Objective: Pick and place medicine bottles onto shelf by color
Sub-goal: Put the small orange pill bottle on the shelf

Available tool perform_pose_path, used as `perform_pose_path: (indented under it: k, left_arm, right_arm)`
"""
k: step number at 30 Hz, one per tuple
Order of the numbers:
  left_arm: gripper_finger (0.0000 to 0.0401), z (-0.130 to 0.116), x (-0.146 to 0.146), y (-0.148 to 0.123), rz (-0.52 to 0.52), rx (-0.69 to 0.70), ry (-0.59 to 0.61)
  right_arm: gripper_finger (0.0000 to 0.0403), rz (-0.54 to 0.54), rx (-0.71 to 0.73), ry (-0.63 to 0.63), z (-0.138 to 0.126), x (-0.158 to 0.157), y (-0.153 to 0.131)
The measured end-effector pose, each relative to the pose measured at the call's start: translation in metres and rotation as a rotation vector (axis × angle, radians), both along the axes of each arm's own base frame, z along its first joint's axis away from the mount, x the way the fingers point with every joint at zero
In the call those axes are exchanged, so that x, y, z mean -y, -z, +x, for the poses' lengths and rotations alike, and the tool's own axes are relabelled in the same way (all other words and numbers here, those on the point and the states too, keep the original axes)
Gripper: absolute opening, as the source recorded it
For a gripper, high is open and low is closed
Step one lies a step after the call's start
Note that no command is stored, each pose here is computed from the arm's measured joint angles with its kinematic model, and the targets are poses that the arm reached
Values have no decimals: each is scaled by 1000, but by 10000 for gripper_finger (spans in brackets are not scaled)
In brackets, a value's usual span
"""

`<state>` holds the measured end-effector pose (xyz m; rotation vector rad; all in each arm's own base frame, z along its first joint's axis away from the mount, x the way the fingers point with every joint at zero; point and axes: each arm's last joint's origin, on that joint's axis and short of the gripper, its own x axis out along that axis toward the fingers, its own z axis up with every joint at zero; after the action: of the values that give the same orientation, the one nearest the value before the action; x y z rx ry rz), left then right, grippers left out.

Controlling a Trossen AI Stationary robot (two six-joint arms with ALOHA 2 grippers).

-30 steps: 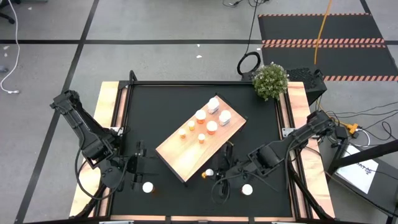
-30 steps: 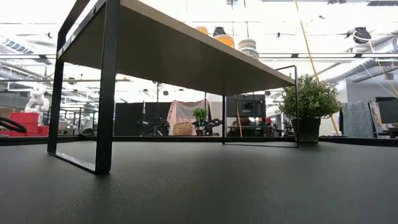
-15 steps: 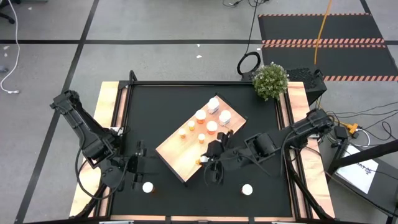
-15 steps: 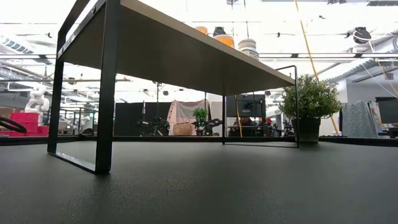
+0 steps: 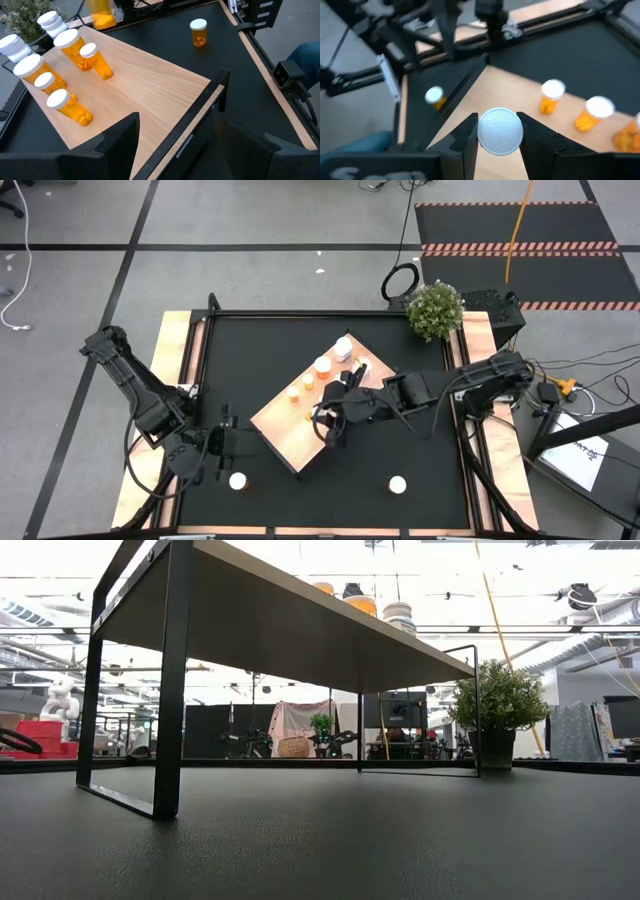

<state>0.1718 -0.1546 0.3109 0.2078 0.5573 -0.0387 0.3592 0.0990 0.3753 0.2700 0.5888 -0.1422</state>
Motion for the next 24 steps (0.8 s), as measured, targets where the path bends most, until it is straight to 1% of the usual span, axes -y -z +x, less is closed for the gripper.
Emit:
perform_pose_path:
  k: [5, 10, 16, 19, 24]
  left_arm:
    - [257, 0, 0, 0, 12, 2, 9]
    - [257, 1, 2, -2, 13, 23, 24]
    - [257, 2, 2, -3, 10, 33, 28]
    - [257, 3, 2, -3, 13, 34, 27]
    - [257, 4, 0, -3, 15, 35, 21]
  right_arm:
    - [115, -19, 67, 59, 6, 9, -4]
    - [117, -33, 109, 54, 11, 13, -8]
    - [118, 8, 91, 64, 17, 24, -2]
    - [118, 39, 132, 57, 20, 31, -6]
    - [118, 24, 131, 60, 21, 35, -7]
